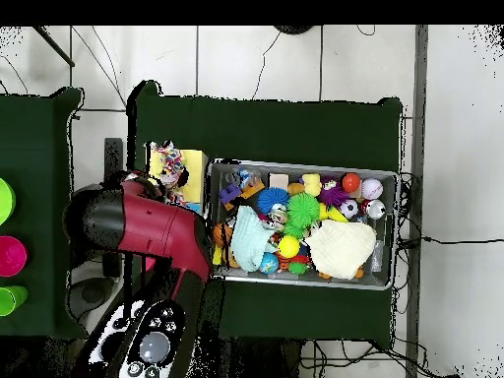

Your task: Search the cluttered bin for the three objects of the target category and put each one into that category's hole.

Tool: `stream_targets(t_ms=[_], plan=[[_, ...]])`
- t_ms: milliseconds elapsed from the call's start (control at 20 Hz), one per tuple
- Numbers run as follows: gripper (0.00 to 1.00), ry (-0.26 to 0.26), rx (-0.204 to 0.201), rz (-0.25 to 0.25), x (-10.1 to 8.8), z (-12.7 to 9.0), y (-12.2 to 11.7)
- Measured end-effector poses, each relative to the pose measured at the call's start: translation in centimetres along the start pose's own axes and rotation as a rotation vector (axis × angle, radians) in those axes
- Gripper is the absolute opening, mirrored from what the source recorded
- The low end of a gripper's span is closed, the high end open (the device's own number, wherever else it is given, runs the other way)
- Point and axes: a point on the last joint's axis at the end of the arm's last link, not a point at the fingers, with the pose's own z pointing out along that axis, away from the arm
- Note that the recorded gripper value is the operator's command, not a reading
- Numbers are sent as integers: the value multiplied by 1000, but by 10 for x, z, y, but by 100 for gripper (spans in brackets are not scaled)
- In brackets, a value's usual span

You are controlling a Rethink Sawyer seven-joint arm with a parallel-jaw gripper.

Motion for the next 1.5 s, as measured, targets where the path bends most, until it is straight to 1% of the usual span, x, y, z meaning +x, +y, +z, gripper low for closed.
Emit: stream_targets(t_ms=[300,650,700,1100,1500], plan=[[100,-11,-24,3,-6,-19,5],[100,-16,-20,3,-8,-20,3],[0,-16,-19,3,-8,-20,2],[0,-31,2,6,-14,-20,-7],[0,-40,7,7,-17,-19,-9]])
